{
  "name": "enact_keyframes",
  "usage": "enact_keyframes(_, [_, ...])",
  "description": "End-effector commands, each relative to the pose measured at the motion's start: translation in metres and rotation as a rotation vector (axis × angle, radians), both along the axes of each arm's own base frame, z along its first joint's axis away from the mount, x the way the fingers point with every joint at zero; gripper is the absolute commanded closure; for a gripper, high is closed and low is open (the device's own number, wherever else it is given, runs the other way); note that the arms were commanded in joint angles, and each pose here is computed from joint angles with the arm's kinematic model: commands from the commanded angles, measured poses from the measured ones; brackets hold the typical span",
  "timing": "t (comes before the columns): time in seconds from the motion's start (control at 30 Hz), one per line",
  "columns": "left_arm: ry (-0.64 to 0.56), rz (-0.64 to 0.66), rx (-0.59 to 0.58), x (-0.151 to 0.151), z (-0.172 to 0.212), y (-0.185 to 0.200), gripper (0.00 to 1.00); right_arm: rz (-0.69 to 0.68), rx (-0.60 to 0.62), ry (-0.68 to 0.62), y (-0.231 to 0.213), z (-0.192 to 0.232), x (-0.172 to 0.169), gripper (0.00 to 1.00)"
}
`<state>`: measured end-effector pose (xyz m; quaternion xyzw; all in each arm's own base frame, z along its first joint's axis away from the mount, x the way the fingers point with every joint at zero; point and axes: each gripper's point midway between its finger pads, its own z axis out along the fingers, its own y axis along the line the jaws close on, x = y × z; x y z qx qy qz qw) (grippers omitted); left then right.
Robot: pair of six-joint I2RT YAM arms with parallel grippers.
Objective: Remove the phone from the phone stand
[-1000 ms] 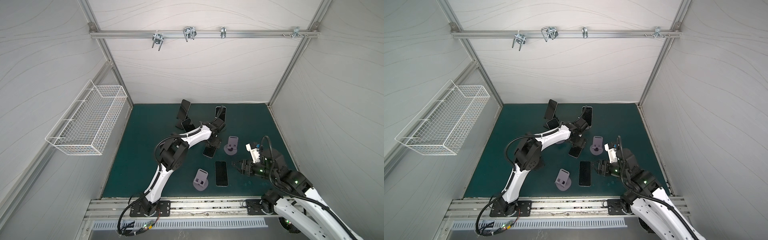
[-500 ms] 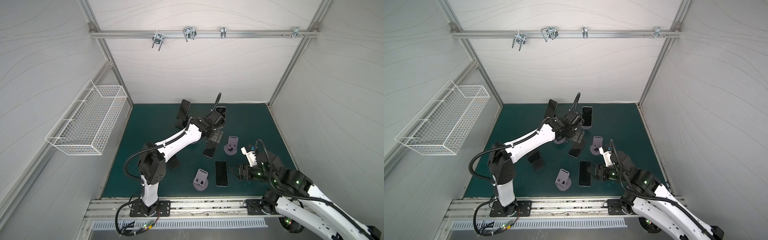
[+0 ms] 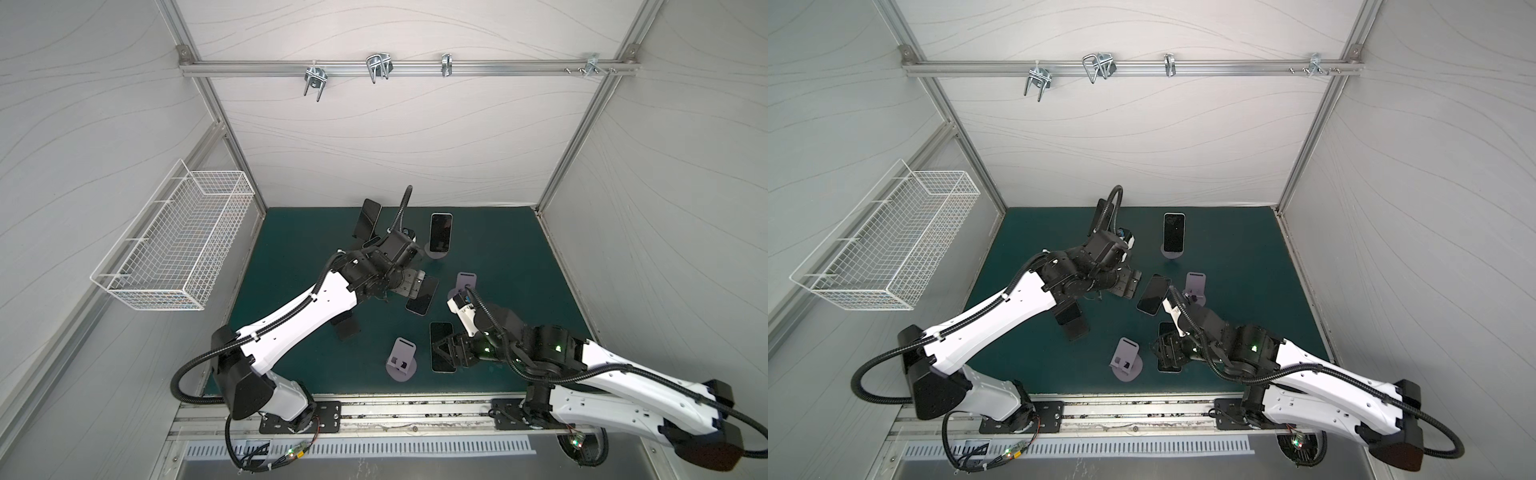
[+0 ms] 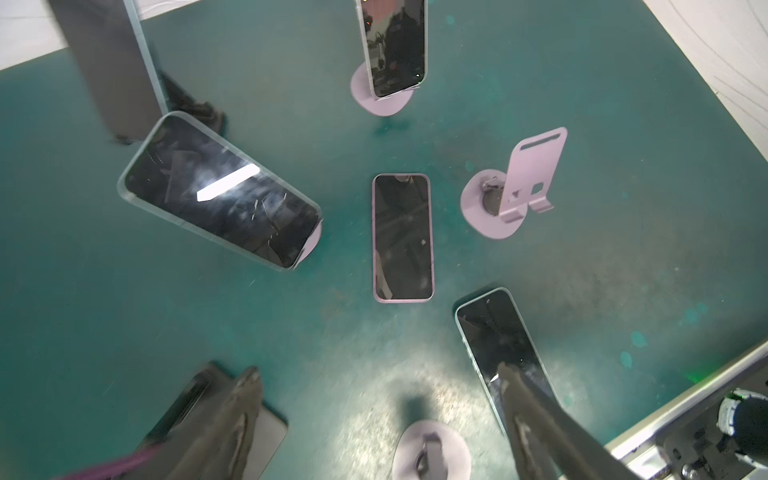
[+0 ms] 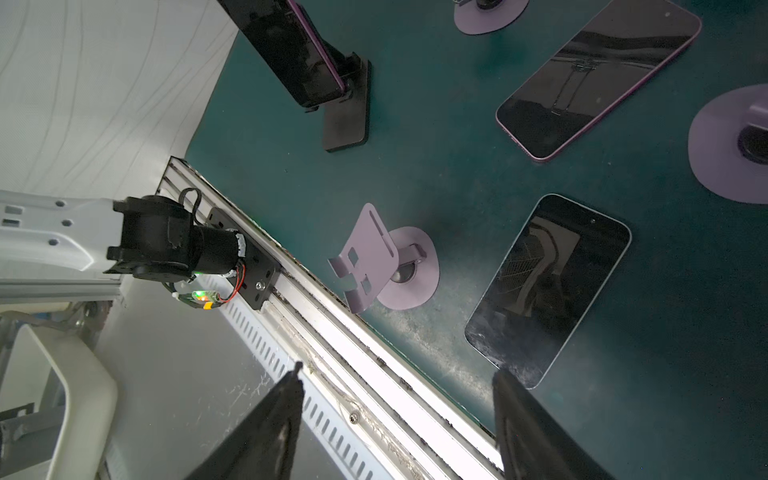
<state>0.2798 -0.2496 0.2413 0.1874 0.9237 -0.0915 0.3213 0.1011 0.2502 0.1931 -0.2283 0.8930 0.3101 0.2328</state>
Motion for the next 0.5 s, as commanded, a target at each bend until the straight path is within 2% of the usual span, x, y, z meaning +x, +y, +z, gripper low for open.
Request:
enact_keyframes(0.0, [-0.009,0.04,-0.009,-0.01,0.002,0.016,0.1,-0.003,-0.006,-0.067,0.013,0.007,0.004,0.26])
enact_keyframes(0.33, [0.023,0.101,0.022,-0.046,-0.012,0.063,0.09,0.099,-0.106,-0.137,0.046,-0.004,-0.013,0.23])
enact_keyframes(0.47, [0.046,0.134,0.012,-0.062,-0.024,0.081,0.09,0.198,-0.139,-0.188,0.063,-0.007,-0.021,0.22])
